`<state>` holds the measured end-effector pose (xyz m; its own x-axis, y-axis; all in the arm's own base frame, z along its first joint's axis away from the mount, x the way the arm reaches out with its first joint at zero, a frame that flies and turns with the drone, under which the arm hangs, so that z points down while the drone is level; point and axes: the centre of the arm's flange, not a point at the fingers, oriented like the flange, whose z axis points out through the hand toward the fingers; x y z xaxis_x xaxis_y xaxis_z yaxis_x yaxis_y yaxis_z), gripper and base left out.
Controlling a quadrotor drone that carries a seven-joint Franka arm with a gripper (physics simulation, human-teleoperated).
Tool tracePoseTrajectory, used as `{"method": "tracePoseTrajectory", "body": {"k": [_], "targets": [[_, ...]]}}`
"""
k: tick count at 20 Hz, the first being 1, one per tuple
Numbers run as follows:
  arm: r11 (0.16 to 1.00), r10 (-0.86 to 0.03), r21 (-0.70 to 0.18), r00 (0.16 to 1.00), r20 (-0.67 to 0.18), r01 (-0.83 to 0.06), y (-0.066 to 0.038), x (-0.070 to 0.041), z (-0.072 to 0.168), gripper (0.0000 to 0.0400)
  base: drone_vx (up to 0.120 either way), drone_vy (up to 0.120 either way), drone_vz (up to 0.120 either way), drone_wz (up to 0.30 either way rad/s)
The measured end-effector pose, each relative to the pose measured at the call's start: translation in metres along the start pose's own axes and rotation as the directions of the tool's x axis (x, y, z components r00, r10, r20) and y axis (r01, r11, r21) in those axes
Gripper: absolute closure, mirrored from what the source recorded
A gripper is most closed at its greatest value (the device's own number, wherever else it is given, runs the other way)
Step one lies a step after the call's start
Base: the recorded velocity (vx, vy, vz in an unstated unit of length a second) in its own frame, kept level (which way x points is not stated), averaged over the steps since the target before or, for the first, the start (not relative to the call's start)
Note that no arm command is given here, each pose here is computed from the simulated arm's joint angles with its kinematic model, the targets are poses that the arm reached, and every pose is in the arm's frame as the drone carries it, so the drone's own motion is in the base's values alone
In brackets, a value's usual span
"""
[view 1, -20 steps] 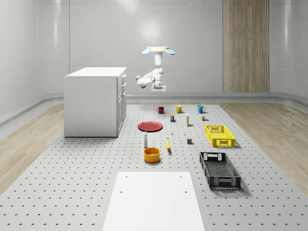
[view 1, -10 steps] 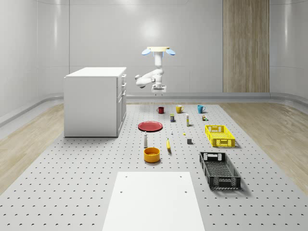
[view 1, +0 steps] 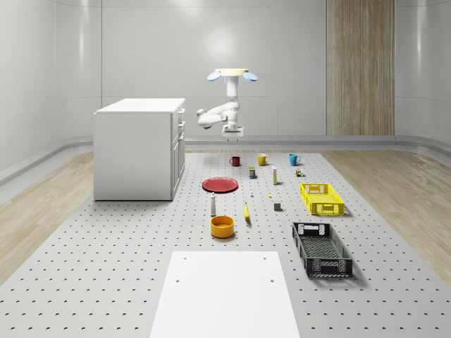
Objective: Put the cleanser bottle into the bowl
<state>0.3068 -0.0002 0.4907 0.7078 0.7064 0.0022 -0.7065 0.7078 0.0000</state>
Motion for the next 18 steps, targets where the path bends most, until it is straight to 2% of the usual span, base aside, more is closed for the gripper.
{"method": "tracePoseTrajectory", "body": {"k": [18], "targets": [[1.0, 0.0, 0.0, 1.0, 0.0, 0.0, 0.0, 0.0, 0.0, 0.0, 0.12, 0.0, 0.0, 0.0]]}}
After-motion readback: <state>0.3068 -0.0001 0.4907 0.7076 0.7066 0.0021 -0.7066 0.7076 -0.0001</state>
